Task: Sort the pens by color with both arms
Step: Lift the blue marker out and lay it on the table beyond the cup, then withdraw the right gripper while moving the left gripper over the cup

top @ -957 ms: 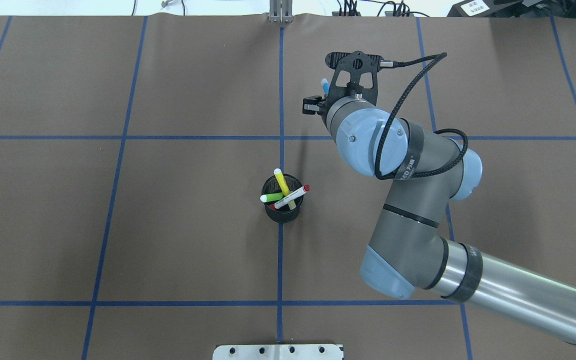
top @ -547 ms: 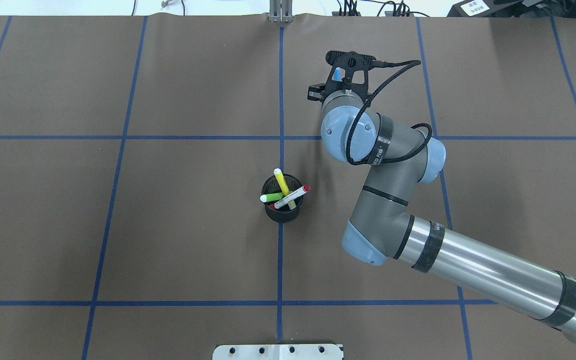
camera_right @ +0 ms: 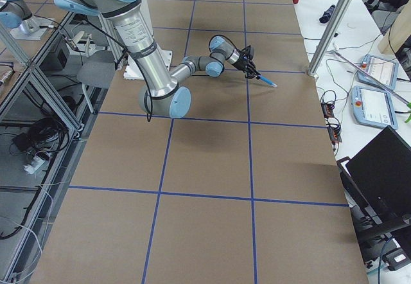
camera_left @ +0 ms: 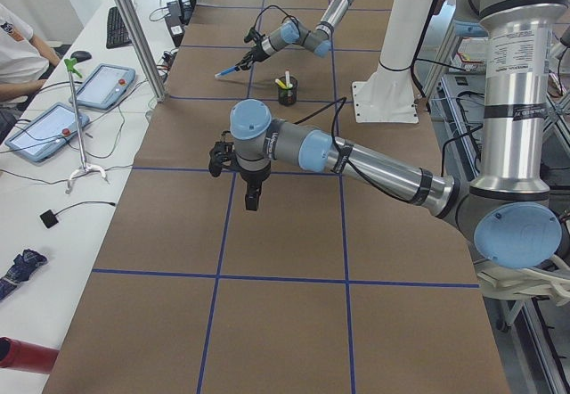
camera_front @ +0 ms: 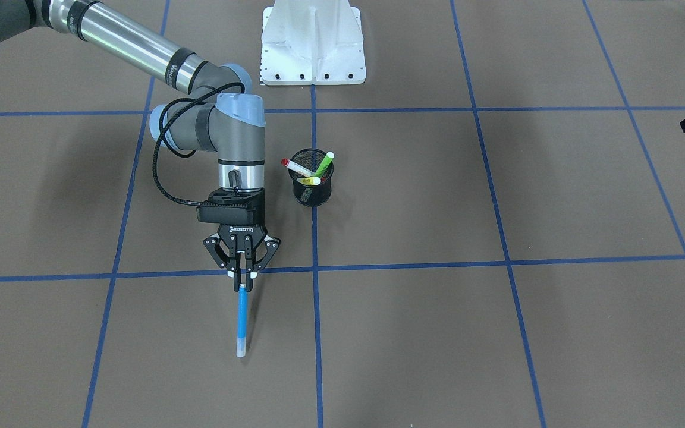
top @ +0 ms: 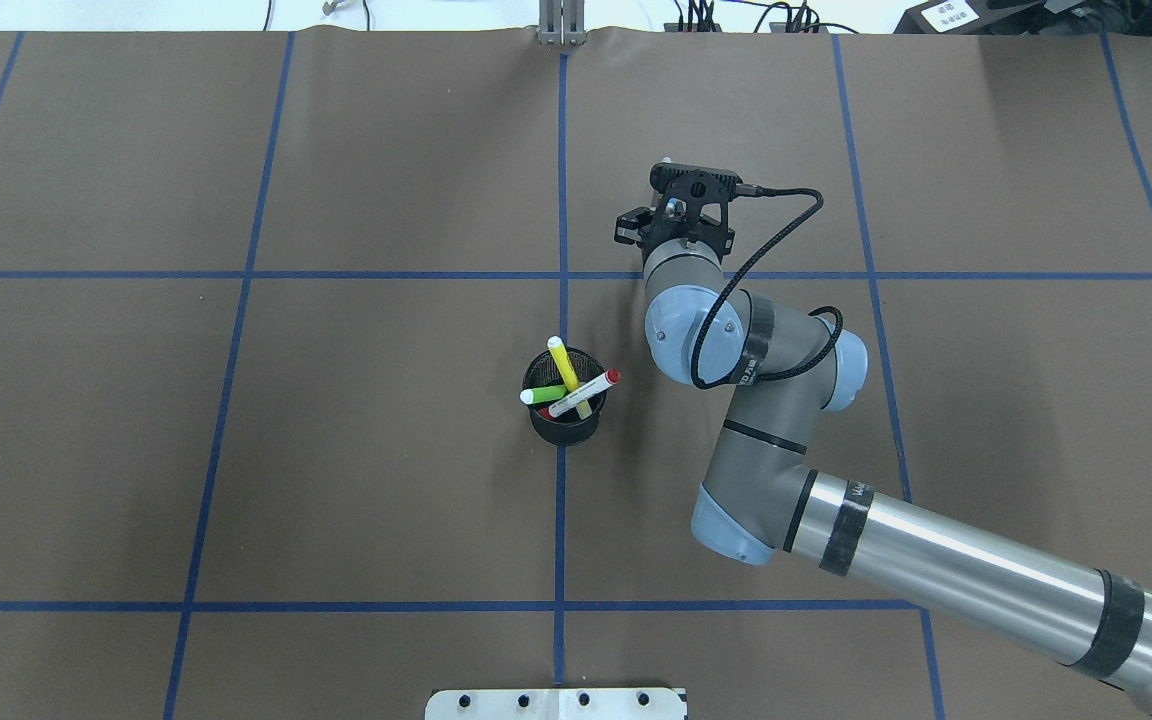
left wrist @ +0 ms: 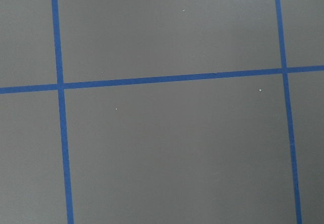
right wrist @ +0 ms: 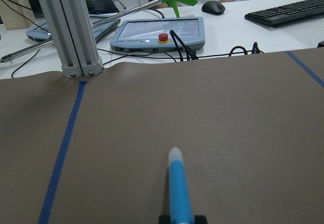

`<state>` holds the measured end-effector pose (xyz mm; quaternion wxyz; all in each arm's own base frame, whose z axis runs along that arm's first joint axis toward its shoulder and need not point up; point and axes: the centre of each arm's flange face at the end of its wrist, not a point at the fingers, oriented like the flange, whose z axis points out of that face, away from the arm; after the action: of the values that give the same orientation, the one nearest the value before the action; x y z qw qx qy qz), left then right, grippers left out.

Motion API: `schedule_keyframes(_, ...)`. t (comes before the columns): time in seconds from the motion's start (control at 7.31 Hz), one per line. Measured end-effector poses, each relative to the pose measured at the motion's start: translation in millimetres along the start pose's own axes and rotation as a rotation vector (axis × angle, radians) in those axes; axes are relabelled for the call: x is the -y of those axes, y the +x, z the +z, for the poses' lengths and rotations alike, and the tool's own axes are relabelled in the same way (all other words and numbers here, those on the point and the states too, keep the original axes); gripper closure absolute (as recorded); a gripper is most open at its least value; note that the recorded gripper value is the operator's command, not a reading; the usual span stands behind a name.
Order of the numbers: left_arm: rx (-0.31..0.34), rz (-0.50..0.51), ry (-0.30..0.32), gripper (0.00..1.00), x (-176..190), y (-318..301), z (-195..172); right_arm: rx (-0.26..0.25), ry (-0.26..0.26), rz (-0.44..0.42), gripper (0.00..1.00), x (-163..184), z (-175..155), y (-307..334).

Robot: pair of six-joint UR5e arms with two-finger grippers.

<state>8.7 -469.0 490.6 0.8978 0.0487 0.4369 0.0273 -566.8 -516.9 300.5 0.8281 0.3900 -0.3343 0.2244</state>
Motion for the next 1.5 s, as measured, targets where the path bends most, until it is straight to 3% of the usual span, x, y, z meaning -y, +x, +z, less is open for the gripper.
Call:
schedule_keyframes(0.14,0.0,0.0,0.001,0.0,0,0,0,0.011,-0.001,0.0,0.69,-7,0,7)
schedule_keyframes(0.41,0.001,-0.009,0.006,0.0,2,3,-2,0.027,-0.003,0.007,0.16,-11,-1,14)
schedule_keyframes(0.68,-0.003,-0.049,0.022,0.0,10,14,-8,0.039,-0.01,0.009,0.02,-11,-6,17)
schedule_keyframes(0.96,-0.014,-0.11,0.033,0.0,22,41,-12,0.089,-0.044,0.029,0.01,-1,-33,34)
schedule_keyframes(1.23,0.014,-0.192,0.04,0.0,34,116,3,0.155,-0.103,0.062,0.02,27,-72,68)
schedule_keyframes(1.5,0.058,-0.305,0.063,0.0,35,219,35,0.176,-0.195,0.088,0.02,73,-87,131)
